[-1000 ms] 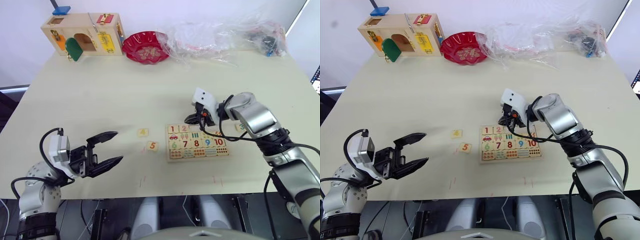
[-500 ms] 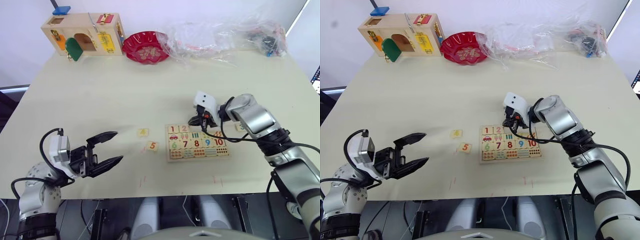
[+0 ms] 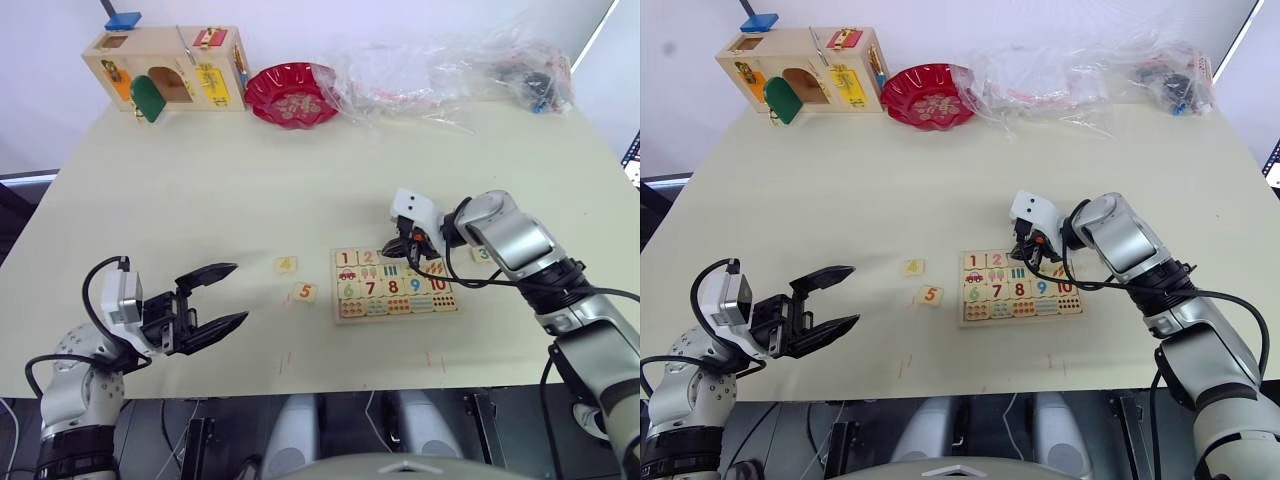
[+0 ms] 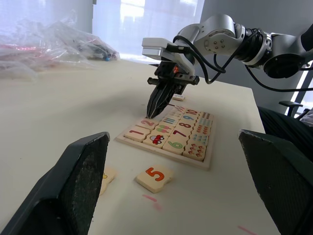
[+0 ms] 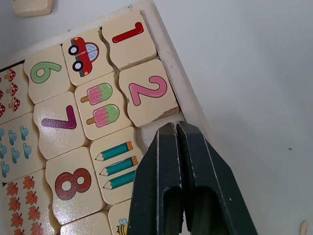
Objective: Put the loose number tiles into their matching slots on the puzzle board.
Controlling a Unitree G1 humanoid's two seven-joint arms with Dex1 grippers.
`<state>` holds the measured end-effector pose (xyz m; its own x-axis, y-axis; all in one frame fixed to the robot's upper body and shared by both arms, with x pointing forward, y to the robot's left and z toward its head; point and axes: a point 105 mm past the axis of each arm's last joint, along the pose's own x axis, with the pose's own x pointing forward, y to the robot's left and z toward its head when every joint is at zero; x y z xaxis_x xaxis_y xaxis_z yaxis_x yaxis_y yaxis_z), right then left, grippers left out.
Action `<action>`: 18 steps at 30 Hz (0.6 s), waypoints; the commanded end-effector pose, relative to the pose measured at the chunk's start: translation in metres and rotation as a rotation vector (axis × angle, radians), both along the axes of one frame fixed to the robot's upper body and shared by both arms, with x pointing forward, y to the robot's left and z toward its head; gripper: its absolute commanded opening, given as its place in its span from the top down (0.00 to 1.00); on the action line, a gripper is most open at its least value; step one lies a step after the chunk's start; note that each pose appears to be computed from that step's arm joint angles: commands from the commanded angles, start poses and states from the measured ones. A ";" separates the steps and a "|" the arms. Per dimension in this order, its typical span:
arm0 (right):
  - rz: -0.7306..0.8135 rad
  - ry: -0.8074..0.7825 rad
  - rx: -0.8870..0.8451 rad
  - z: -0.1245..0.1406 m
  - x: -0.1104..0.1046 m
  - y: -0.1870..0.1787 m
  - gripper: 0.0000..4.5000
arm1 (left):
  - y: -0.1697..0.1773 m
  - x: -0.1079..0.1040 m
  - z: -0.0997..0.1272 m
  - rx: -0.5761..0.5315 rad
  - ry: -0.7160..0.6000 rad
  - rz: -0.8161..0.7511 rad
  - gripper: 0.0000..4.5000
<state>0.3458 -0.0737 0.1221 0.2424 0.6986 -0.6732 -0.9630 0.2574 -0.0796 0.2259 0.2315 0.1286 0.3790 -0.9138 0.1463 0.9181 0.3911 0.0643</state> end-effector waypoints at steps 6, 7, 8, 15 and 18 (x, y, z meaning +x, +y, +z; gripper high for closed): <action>0.041 -0.022 0.005 0.004 -0.005 0.008 0.99 | -0.001 -0.002 0.006 0.010 -0.034 -0.004 0.00; 0.042 -0.021 0.005 0.004 -0.005 0.008 0.99 | -0.001 -0.002 0.006 0.009 -0.034 -0.004 0.00; 0.044 -0.021 0.006 0.004 -0.006 0.008 0.99 | -0.001 -0.002 0.006 0.009 -0.034 -0.004 0.00; 0.050 -0.021 0.009 0.005 -0.007 0.011 0.99 | -0.001 -0.003 0.006 0.009 -0.033 -0.003 0.00; 0.048 -0.023 0.006 0.005 -0.006 0.010 0.99 | -0.001 -0.003 0.006 0.008 -0.033 -0.003 0.00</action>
<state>0.3422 -0.0680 0.1215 0.2241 0.7026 -0.6754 -0.9691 0.2343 -0.0778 0.2255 0.2317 0.1280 0.3806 -0.9132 0.1454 0.9178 0.3923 0.0617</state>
